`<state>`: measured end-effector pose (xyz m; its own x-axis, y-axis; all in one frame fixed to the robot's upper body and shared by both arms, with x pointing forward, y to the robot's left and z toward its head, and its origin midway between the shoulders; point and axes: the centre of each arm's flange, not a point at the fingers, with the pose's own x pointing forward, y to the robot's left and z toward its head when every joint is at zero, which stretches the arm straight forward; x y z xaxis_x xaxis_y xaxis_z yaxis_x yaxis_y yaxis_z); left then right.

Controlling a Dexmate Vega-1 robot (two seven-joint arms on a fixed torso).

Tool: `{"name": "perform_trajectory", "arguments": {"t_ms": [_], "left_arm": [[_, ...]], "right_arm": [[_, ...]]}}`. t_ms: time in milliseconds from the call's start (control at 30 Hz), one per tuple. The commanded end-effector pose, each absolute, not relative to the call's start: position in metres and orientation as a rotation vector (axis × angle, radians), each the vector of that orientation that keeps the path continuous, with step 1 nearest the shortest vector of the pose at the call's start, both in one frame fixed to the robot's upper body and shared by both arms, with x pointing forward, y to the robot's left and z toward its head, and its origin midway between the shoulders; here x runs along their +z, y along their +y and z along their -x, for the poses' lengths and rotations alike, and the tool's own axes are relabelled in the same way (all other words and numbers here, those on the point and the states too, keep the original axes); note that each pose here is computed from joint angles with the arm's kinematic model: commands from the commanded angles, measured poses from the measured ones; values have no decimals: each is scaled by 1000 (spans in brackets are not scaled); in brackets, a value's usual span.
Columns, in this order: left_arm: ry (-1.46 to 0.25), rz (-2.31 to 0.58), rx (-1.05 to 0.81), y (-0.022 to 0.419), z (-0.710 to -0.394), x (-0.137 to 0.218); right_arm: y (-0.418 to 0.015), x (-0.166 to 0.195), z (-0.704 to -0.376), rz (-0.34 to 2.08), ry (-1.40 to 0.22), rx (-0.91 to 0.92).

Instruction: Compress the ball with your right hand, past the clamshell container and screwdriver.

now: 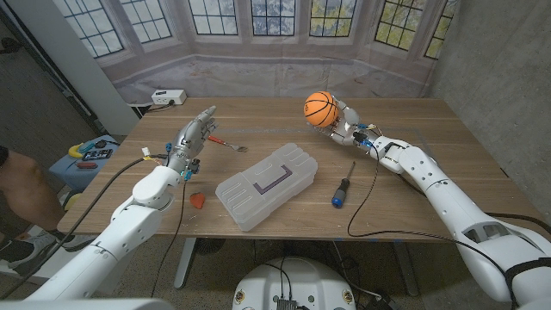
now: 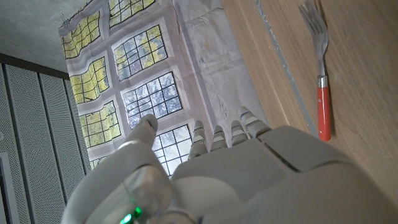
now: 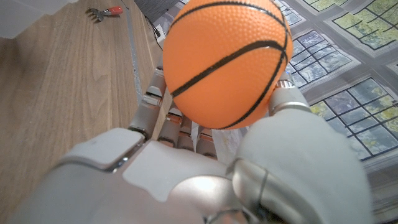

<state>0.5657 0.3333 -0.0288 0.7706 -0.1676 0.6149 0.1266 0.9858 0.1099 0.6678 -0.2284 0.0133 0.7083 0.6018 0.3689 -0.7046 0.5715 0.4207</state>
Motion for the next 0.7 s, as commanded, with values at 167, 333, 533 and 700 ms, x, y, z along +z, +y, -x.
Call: {"name": "perform_trajectory", "arguments": {"t_ms": [167,333,533,700], "left_arm": [[-676,-60,-180,333,-570,-25],[-676,-62,-184,331,-572,-23],[-676,-62,-188,328,-574,-22],[-674,-62,-188,327,-574,-22]], "right_arm": [[-215,19,-674,-598,-185,774],[-216,20,-675,-598,-183,773],[-218,20,-675,-596,-178,767],[-219,19,-676,-596,-168,753]]}}
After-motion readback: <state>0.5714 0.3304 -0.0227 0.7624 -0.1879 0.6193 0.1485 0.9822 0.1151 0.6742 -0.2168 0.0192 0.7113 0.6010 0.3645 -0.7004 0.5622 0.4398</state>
